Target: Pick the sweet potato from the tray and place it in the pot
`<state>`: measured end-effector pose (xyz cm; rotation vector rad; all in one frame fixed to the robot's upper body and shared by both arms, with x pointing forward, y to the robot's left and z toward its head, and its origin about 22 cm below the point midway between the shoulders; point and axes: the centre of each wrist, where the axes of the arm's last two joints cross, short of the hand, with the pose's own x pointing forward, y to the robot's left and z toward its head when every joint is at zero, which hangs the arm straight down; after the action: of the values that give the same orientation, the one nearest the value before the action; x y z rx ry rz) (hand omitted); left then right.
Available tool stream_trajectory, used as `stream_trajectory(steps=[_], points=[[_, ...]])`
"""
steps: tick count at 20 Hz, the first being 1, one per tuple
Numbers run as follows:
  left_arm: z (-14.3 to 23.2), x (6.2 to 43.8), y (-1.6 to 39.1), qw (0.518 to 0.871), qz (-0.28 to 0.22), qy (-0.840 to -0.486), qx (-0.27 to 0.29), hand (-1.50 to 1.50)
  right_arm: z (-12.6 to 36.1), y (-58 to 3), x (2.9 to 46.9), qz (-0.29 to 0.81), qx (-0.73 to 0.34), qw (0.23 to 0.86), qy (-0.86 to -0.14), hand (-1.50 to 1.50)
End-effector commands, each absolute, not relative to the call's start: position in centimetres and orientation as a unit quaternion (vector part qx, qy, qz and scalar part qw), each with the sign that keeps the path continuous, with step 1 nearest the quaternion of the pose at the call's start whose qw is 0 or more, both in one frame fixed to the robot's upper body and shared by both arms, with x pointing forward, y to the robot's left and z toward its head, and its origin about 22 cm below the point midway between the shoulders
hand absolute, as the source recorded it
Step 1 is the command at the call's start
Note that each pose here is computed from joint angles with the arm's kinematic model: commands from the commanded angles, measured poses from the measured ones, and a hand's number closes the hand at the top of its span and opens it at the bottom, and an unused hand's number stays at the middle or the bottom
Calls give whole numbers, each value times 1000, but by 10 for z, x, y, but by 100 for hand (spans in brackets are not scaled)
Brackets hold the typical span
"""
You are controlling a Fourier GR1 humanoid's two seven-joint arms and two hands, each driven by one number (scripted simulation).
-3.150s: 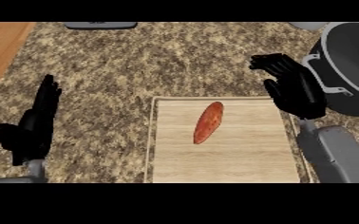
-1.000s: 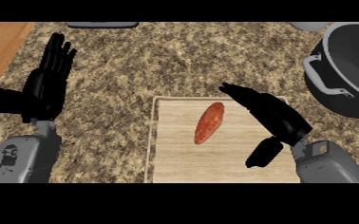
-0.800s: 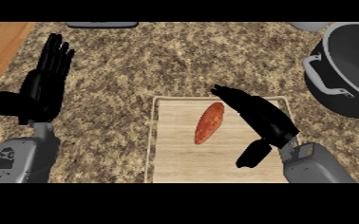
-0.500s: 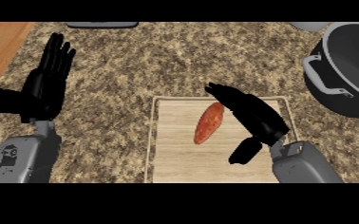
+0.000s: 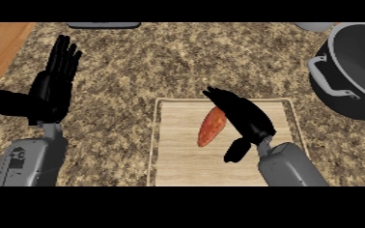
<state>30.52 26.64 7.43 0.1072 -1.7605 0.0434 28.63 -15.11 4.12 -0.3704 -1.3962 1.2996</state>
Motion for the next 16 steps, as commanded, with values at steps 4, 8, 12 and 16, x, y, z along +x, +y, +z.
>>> stream_trajectory(steps=[4,8,12,16], points=[[77,319,256,632,20,-773,41,0,19,-146,309,562,-149,554,-596,-150],[94,310,271,640,23,-767,46,0,14,-131,310,553,-145,562,-598,-150],[70,307,266,637,19,-770,44,0,-11,-122,306,580,-113,530,-609,150],[74,299,262,634,21,-772,42,0,-17,-104,297,592,-120,475,-640,150]])
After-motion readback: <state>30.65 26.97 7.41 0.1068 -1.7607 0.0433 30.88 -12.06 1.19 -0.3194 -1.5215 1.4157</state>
